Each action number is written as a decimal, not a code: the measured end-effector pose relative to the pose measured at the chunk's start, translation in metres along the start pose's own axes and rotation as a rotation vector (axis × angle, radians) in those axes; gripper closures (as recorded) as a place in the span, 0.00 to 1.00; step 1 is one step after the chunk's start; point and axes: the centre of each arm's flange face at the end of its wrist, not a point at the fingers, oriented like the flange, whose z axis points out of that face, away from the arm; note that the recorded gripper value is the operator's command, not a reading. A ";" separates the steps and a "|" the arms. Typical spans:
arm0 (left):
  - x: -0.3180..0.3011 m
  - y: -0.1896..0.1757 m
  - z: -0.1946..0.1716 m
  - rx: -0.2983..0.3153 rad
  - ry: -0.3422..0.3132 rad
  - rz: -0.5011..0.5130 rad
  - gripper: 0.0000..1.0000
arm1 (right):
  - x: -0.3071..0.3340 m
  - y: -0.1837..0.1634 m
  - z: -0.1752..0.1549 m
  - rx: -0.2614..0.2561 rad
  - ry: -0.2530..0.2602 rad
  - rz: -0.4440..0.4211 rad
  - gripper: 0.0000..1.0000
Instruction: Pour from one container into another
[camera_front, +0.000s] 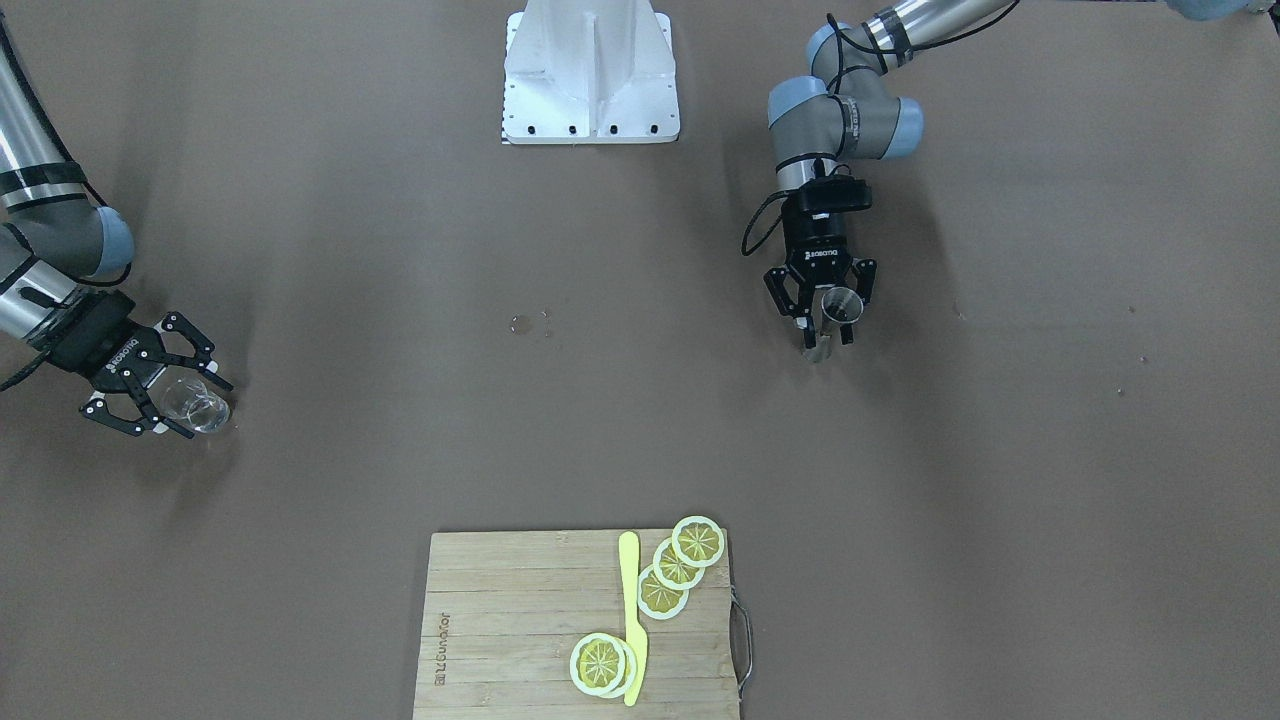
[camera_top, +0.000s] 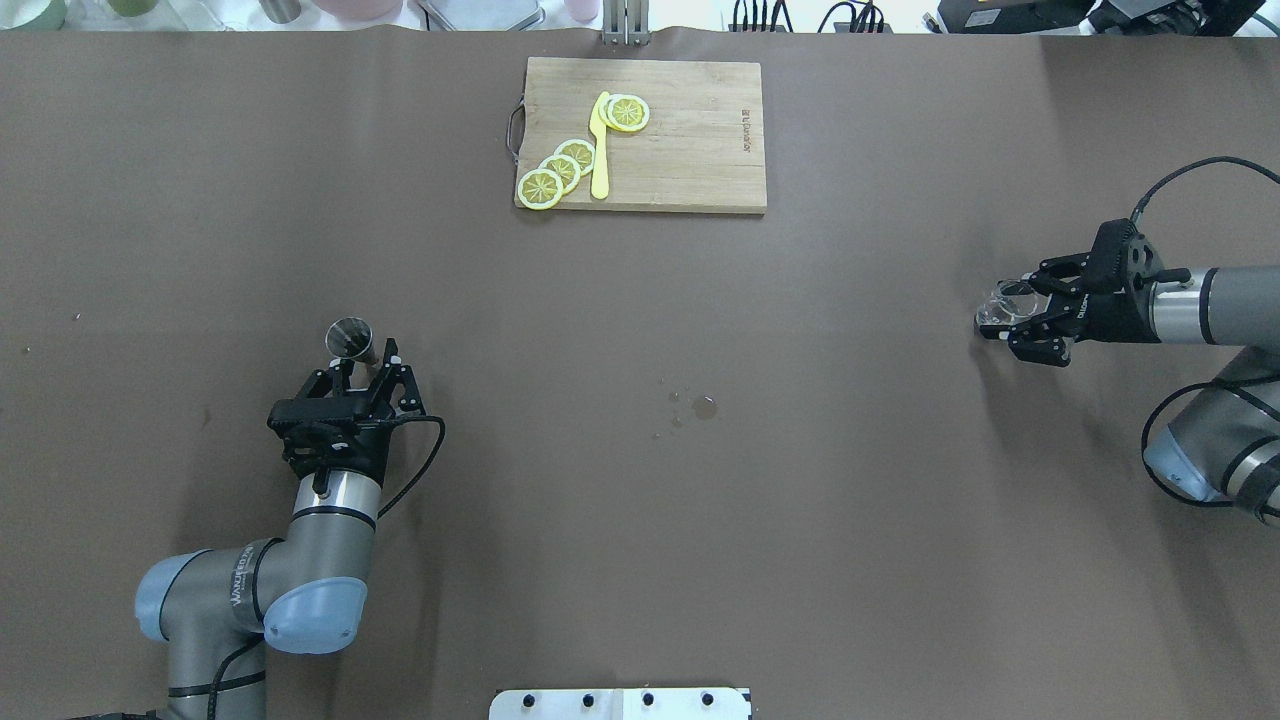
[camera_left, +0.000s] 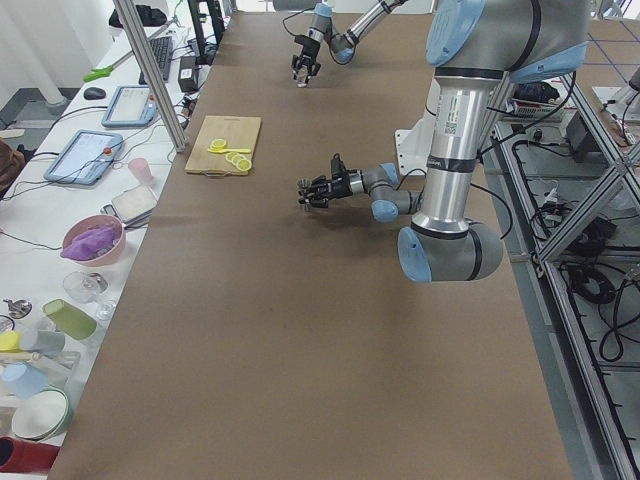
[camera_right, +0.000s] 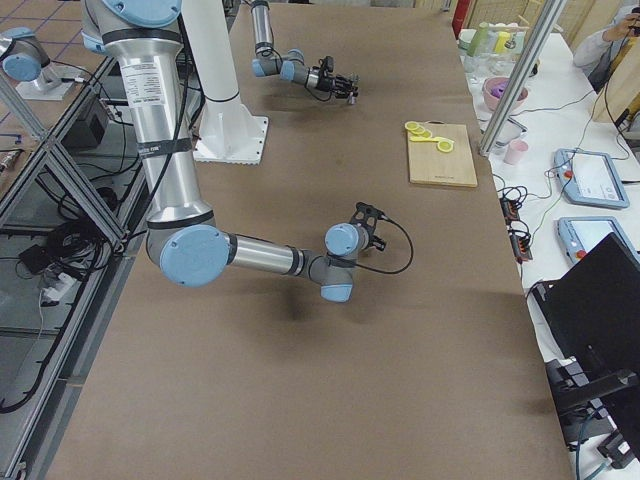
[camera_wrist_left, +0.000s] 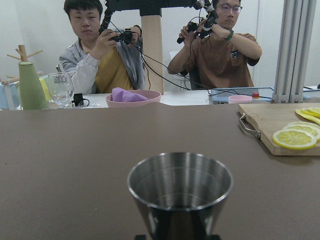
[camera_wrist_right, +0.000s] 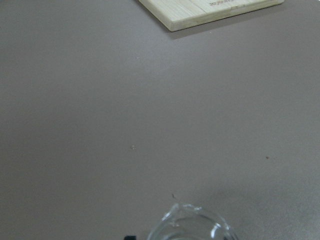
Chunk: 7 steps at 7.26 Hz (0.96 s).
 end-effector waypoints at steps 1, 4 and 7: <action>0.000 0.000 0.000 -0.002 0.000 0.001 1.00 | 0.000 -0.001 0.000 0.002 -0.001 0.000 0.50; 0.003 -0.007 -0.003 -0.002 0.009 -0.006 1.00 | -0.002 -0.009 -0.002 0.013 -0.008 -0.005 0.70; 0.014 -0.043 -0.018 -0.004 0.074 -0.005 1.00 | 0.002 -0.041 -0.018 0.014 -0.044 -0.002 1.00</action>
